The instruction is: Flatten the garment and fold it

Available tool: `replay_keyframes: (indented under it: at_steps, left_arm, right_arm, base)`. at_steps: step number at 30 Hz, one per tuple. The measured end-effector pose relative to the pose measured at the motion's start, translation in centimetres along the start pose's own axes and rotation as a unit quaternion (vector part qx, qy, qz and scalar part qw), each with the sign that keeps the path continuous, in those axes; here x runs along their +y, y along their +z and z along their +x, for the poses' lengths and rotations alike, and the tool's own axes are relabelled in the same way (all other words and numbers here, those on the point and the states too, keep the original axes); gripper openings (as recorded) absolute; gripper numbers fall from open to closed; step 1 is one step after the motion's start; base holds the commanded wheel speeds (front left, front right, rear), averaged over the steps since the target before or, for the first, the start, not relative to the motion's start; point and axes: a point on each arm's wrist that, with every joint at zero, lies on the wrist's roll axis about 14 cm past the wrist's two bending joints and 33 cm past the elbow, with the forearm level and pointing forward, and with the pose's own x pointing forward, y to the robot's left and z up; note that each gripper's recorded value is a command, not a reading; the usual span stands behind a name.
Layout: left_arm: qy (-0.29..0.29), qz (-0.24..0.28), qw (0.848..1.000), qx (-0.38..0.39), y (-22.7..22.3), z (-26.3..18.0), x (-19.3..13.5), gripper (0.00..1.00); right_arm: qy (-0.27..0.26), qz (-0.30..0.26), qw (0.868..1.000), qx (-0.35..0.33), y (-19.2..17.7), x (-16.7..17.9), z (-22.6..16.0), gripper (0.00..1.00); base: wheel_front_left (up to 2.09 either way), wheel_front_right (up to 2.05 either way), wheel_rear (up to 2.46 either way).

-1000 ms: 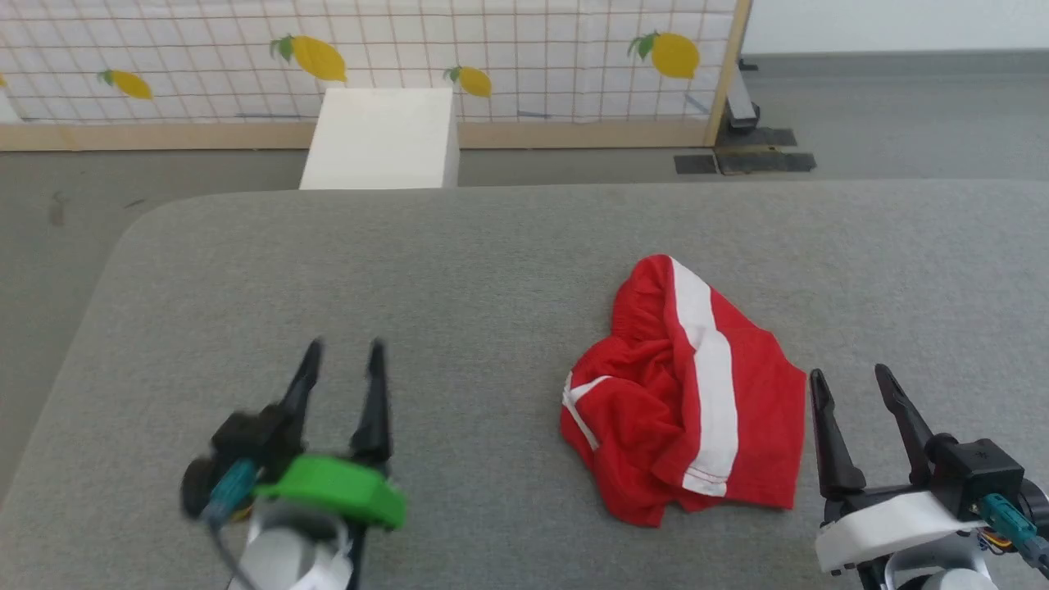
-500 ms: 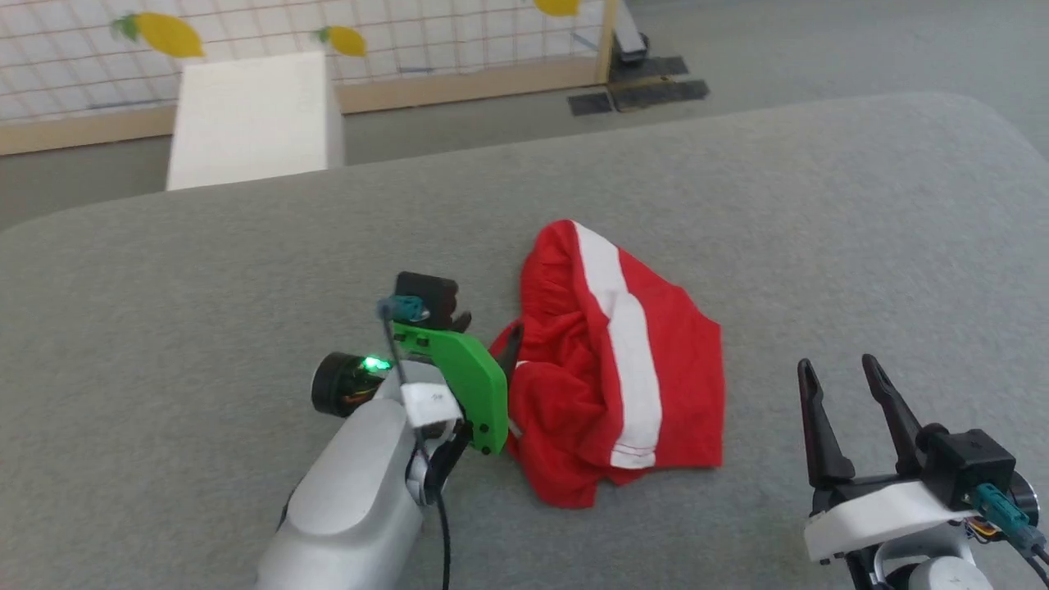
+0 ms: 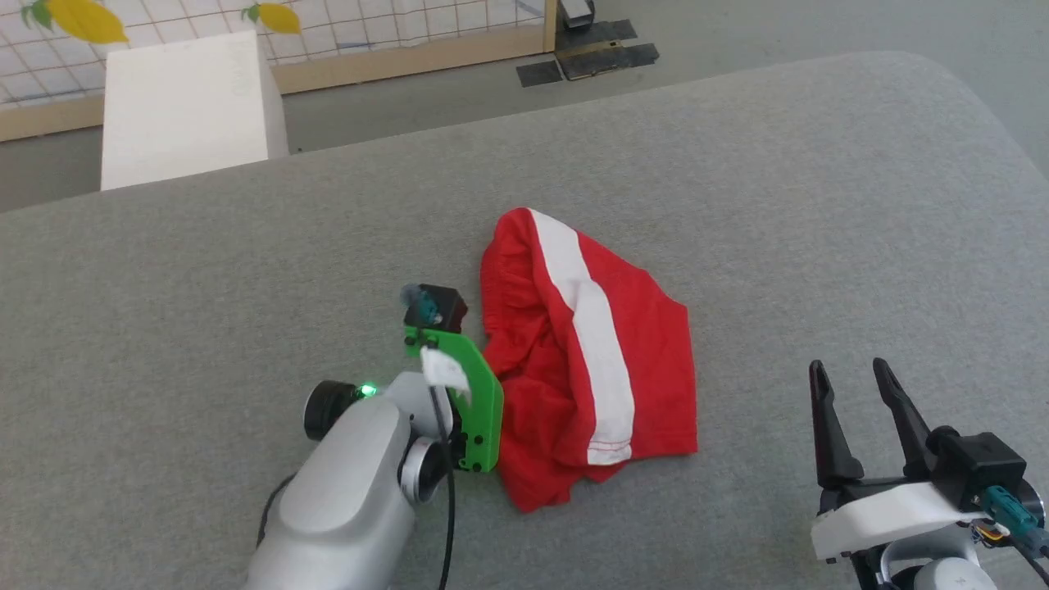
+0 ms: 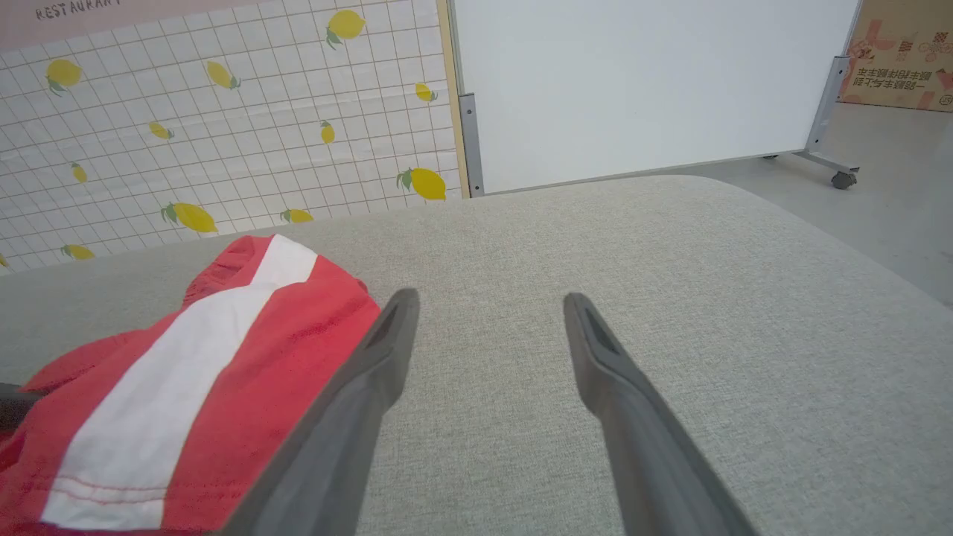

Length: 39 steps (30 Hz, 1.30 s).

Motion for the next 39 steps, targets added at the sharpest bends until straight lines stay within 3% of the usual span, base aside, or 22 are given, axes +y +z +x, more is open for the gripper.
replay_keyframes:
  at_steps: [4,9,14,17,18,19,20,22,25,27,32,39]
  left_arm:
    - [0.037,-0.044,0.992,-0.113,2.1,-2.0,2.1,0.00]
    - [0.113,-0.098,0.965,-0.215,2.2,-6.6,6.7,0.00]
    - [0.187,-0.141,0.947,-0.220,-2.5,-11.0,10.4,0.00]
    - [0.204,-0.172,0.945,-0.187,-6.5,-12.6,10.9,0.00]
    - [0.202,-0.189,0.944,-0.178,-7.5,-12.9,10.7,0.07]
    - [0.196,-0.205,0.944,-0.171,-8.6,-13.2,10.3,0.36]
    - [0.194,-0.210,0.943,-0.170,-9.3,-13.6,9.9,1.00]
    - [0.186,-0.221,0.939,-0.184,-9.7,-14.2,9.5,1.00]
    - [0.191,-0.244,0.910,-0.276,-8.3,-16.6,9.9,1.00]
    - [0.202,-0.234,0.893,-0.326,-7.3,-17.9,10.5,1.00]
    - [0.264,-0.178,0.835,-0.448,-5.1,-22.0,12.5,1.00]
    - [0.289,-0.139,0.818,-0.477,-3.8,-22.7,13.3,1.00]
  right_arm:
    - [0.013,0.003,1.000,-0.006,0.3,0.8,0.4,1.00]
    - [0.039,0.005,0.999,-0.018,0.9,2.4,1.1,1.00]
    - [0.073,0.008,0.997,-0.024,1.2,4.7,1.7,1.00]
    - [0.096,0.010,0.995,-0.030,1.6,6.3,2.2,1.00]
    - [0.103,0.011,0.994,-0.031,1.7,6.8,2.3,1.00]
    - [0.111,0.012,0.993,-0.033,1.8,7.3,2.4,1.00]
    - [0.120,0.012,0.992,-0.034,1.9,7.9,2.5,1.00]
    - [0.135,0.013,0.990,-0.036,2.1,9.0,2.7,1.00]
    - [0.166,0.013,0.985,-0.040,2.6,11.2,2.9,1.00]
    - [0.176,0.011,0.983,-0.042,2.9,11.9,2.8,1.00]
    - [0.218,0.000,0.976,-0.001,1.9,14.6,2.2,1.00]
    - [0.263,-0.045,0.945,0.188,-5.1,17.3,0.2,1.00]
  base:
    - [0.00,0.00,0.00]
    - [0.00,0.00,0.00]
    - [0.00,0.00,0.00]
    - [0.00,0.00,0.00]
    - [0.00,0.00,0.00]
    - [0.00,0.00,0.00]
    - [0.00,0.00,0.00]
    - [0.00,0.00,0.00]
    - [0.00,0.00,0.00]
    - [0.00,0.00,0.00]
    - [0.00,0.00,0.00]
    - [0.00,0.00,0.00]
